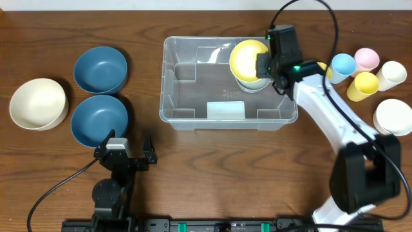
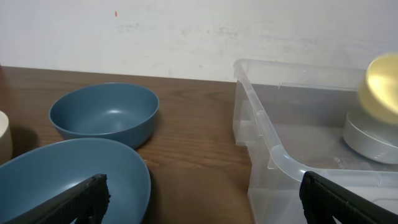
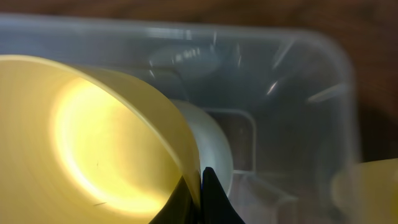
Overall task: Pack container
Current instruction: 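Carry the yellow bowl into the bin and stack it on the grey bowl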
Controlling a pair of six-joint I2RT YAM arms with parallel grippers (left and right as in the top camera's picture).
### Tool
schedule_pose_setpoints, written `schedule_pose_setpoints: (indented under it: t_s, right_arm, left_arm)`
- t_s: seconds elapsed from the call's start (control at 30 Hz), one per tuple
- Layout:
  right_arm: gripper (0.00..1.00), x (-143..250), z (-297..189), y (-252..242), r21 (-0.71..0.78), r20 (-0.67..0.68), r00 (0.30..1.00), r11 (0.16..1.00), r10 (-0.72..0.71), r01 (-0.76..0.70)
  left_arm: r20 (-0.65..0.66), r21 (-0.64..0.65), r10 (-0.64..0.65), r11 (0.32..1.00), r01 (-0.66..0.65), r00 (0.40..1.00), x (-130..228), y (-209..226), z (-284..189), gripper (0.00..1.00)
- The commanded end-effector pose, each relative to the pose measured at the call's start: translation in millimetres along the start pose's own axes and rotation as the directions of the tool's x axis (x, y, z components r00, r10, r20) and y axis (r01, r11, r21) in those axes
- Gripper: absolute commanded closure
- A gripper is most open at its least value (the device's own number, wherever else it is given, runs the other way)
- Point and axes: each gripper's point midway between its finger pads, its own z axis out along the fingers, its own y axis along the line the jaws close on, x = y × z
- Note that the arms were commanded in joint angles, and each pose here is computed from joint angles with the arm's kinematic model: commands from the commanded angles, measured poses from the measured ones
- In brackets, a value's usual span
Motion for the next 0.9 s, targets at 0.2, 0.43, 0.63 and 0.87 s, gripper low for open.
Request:
schedule_pose_setpoints:
  t_s: [0.2,0.43,0.63,0.87]
  right_arm:
    - [0.98,16,24,-9,0.053,-0.048,0.997,0.997,0.065,-0.062]
    - [0.33,16,22,-11,0.052,-0.053,0.996,0.996,0.072,-0.069]
    - [0.34,-10,-12,7,-0.051,-0.022,0.997,0.996,0.068,-0.069]
    - [0.32,-61,-119,14,-0.132,0.054,0.991,0.985,0.119,-0.111]
  left_arm:
    - [-0.052,-0.030,0.016,0.999,-0.018,0.998,17,6,1,0.02]
    - [-0.053,-0.030,0.016,0.999,-0.018,0.998,17,6,1,0.02]
    - [-0.053,-0.030,0.016,0.999,-0.018,0.998,17,6,1,0.02]
    - [-0.052,-0.030,0.016,0.999,-0.018,0.998,17,6,1,0.02]
